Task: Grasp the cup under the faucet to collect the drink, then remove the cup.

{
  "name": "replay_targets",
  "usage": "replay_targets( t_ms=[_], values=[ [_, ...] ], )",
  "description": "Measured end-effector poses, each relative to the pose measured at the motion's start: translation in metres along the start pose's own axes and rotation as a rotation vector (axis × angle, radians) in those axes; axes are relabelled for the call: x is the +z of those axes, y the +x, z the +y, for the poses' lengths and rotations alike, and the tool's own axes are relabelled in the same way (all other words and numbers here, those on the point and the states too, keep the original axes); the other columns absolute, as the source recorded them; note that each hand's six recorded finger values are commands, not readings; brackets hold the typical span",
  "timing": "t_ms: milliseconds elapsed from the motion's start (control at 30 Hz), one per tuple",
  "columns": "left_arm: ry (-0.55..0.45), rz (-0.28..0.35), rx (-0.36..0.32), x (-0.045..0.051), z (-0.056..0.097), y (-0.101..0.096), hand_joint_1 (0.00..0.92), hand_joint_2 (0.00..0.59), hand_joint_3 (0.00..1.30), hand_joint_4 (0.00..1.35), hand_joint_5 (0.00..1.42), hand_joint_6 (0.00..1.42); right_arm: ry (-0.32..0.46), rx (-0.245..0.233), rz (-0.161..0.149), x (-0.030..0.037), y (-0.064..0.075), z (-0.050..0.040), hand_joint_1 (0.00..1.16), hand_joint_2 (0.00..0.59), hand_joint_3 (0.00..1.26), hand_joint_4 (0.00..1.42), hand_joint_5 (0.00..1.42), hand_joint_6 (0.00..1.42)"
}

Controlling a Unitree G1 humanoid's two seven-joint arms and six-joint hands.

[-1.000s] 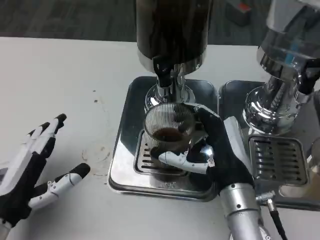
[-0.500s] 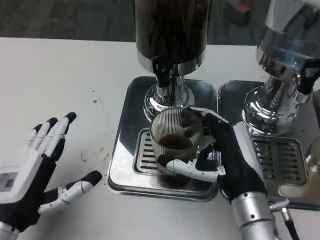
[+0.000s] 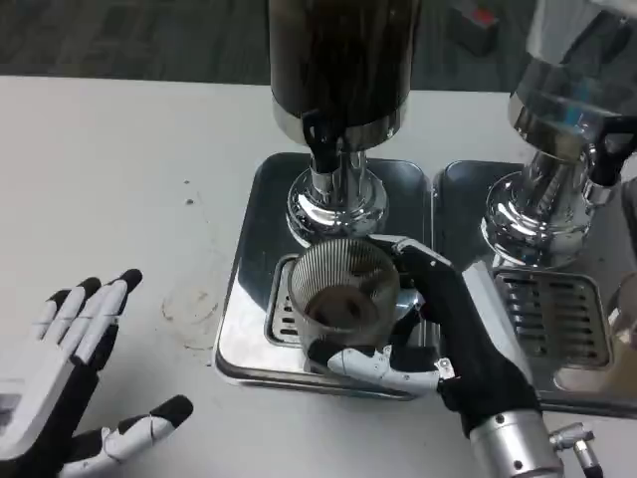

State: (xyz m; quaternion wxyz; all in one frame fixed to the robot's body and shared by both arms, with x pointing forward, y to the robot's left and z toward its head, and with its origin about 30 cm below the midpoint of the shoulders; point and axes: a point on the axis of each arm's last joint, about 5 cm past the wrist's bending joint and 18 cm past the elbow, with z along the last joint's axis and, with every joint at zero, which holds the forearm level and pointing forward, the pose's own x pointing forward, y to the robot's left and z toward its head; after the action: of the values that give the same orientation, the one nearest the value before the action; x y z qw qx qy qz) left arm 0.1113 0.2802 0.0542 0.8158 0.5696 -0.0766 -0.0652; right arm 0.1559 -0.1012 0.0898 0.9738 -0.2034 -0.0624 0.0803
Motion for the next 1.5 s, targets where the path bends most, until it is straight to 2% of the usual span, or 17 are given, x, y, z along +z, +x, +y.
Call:
replay_targets(
  t_ms=[133,200,367,533,633,767,1033,1500],
  values=[
    [0.026,-0.018,-0.037,0.0011,0.0,-0.009,0.0,0.146,0.0,0.0,0.0,0.0,-0.001,0.035,-0.021,0.0037,-0.004,-0.0033,1.12,0.185,0.53,0.61,0.76,0.99],
    [0.023,-0.023,-0.044,0.0032,0.0,-0.015,0.0,0.148,0.0,0.0,0.0,0.0,-0.002,0.056,-0.046,0.0083,-0.007,-0.0079,1.12,0.185,0.53,0.61,0.76,0.99],
    [0.019,-0.016,-0.02,0.0061,-0.002,-0.029,0.0,0.145,0.0,0.0,0.0,0.0,-0.001,0.076,-0.069,0.0134,-0.014,-0.0105,1.12,0.185,0.53,0.61,0.76,0.99],
    [0.009,-0.015,-0.025,0.0124,-0.005,-0.037,0.0,0.144,0.0,0.0,0.0,0.0,-0.002,0.121,-0.064,0.0133,-0.02,-0.0081,1.12,0.185,0.53,0.62,0.76,0.99],
    [0.007,-0.006,-0.026,0.0142,-0.006,-0.041,0.0,0.146,0.0,0.0,0.0,0.0,0.002,0.134,-0.076,0.0163,-0.022,-0.0102,1.11,0.185,0.53,0.62,0.76,0.99],
    [0.009,0.0,-0.027,0.0149,-0.005,-0.045,0.0,0.148,0.0,0.0,0.0,0.0,0.01,0.141,-0.089,0.0201,-0.025,-0.0144,1.11,0.185,0.53,0.62,0.76,0.99],
    [0.017,0.004,-0.012,0.0144,-0.002,-0.045,0.0,0.15,0.0,0.0,0.0,0.0,0.016,0.147,-0.072,0.0196,-0.029,-0.0155,1.11,0.185,0.53,0.62,0.77,1.0],
    [0.008,0.021,-0.012,0.0174,-0.004,-0.048,0.0,0.15,0.0,0.0,0.0,0.0,0.019,0.146,-0.078,0.0216,-0.03,-0.0158,1.11,0.185,0.53,0.62,0.77,0.99]
  ],
)
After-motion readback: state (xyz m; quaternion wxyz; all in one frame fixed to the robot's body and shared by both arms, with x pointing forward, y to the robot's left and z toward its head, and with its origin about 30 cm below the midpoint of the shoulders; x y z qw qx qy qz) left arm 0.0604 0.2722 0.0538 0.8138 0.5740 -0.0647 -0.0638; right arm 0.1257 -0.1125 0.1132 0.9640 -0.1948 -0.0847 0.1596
